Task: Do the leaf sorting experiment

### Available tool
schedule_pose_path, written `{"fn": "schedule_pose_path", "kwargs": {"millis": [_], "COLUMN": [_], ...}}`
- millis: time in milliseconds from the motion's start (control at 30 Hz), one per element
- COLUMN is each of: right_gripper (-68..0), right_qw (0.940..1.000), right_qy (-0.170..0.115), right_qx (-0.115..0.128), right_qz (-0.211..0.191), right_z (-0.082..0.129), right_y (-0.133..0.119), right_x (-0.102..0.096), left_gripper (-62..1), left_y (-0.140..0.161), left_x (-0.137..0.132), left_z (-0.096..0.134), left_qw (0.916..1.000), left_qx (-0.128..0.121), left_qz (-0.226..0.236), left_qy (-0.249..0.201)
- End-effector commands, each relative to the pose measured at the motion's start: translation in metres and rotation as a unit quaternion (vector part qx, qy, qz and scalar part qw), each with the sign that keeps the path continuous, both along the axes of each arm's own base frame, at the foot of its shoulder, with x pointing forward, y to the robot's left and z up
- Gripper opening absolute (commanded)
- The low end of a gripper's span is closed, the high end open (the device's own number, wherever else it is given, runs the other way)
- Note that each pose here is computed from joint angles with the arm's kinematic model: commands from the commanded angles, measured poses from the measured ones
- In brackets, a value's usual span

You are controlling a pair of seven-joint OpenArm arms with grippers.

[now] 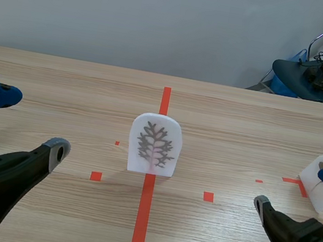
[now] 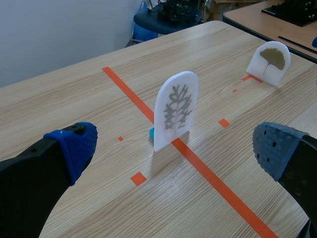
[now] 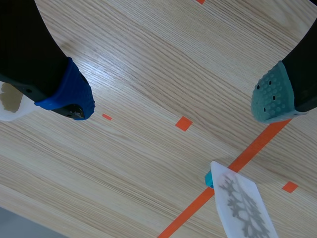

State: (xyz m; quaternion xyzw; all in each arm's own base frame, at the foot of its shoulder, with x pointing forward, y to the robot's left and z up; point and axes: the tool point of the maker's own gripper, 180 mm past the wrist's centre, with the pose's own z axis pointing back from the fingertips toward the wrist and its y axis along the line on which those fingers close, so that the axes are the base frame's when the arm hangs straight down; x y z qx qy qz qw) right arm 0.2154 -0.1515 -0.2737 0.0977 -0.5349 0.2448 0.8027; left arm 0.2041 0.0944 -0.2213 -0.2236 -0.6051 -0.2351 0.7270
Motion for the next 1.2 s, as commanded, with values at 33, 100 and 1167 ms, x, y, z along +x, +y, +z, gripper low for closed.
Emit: {"fn": "schedule_pose_path", "kwargs": {"millis": [33, 100, 1167], "right_gripper": [0.4, 0.4, 0.4], "right_qw": [0.9998, 0.9998, 0.9983], "right_qy": [-0.020, -0.020, -0.051], "right_qx": [0.002, 0.002, -0.026], "right_qz": [0.006, 0.006, 0.010], "right_z": [0.011, 0.011, 0.024], "right_y": [0.003, 0.003, 0.000], "right_x": [0.006, 0.006, 0.029], "left_gripper": [1.4, 1.4, 1.4], "left_y": [-0.002, -0.002, 0.001], "left_x": [0.000, 0.001, 0.001], "left_z": [0.007, 0.007, 0.003], "left_qw": [0.9999, 0.9999, 1.0000], "left_qx": [-0.008, -0.008, -0.001], "left_qz": [-0.002, -0.002, 0.000], "left_qy": [-0.010, -0.010, -0.008]}}
